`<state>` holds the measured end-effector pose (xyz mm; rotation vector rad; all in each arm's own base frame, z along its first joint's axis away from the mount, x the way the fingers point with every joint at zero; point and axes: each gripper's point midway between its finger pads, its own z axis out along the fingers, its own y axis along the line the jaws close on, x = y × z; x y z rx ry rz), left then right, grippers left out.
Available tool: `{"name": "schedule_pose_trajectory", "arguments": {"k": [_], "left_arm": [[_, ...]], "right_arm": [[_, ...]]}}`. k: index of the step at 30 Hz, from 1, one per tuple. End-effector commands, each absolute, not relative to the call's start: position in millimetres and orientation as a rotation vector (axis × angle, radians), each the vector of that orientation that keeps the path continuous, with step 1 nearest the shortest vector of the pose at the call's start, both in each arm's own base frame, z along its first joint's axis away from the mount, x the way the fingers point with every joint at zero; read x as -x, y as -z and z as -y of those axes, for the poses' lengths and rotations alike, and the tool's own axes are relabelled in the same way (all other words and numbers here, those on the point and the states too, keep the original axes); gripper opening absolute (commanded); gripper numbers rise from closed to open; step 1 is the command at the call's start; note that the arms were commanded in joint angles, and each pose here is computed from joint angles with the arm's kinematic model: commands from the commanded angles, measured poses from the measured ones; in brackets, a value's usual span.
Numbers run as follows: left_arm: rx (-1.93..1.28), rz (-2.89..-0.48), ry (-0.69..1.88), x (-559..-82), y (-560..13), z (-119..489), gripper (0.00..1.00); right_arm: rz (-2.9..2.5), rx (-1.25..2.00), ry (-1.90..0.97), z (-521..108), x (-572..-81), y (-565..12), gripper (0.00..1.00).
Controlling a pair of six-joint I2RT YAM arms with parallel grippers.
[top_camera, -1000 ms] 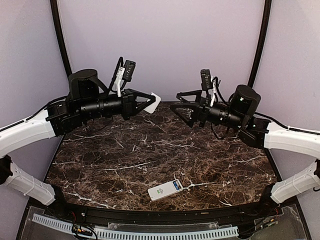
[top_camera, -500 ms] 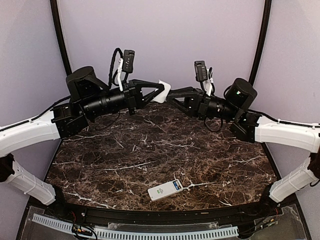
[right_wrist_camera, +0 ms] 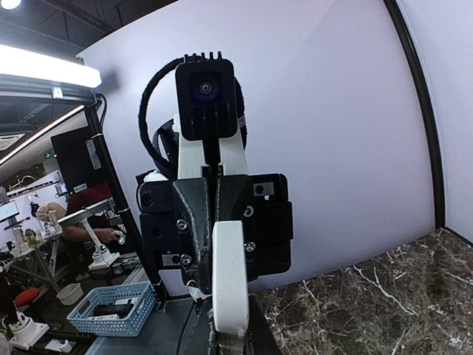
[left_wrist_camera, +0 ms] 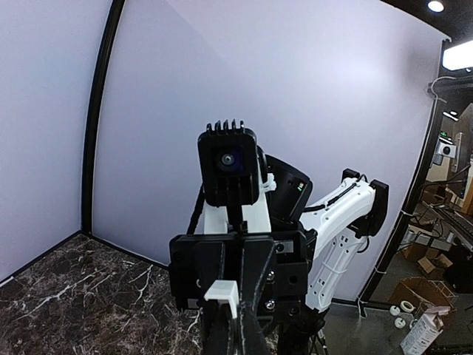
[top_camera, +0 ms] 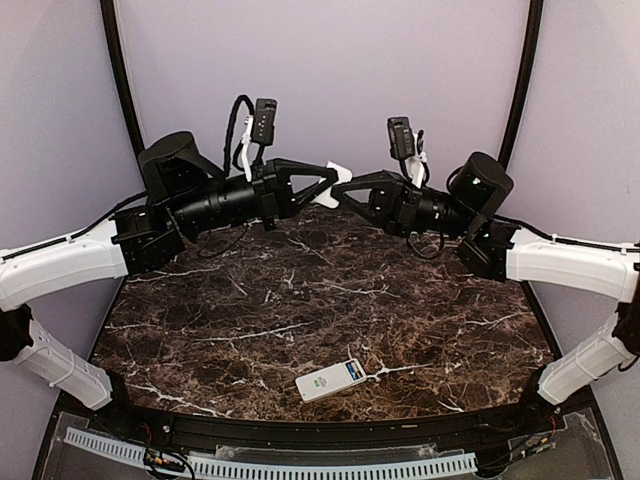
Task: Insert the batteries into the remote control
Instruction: Pass from the left arm to the right, then hold the remote control without the battery cover at the center of the board.
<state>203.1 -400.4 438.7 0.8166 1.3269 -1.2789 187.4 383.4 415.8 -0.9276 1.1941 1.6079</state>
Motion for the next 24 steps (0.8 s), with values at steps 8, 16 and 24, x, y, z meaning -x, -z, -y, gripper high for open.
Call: {"name": "schedule_pose_trajectory", "arguments": {"k": [8,16,24], "left_arm": [[-0.823,-1.301,1.189,-204,-443,391,0.41],[-0.823,-1.387,0.886,-217,-409,354,0.8],[-0.972,-1.76,0.666,-213,-252,331,0.8]], "right_arm": [[-1.234,0.96,-1.606,-377,-182,-425,0.0],[-1.719,0.872,-1.52,-357,-199,-374,0.0],[-2.379,0.778,-1.596,-332,-179,-231,0.0]]}}
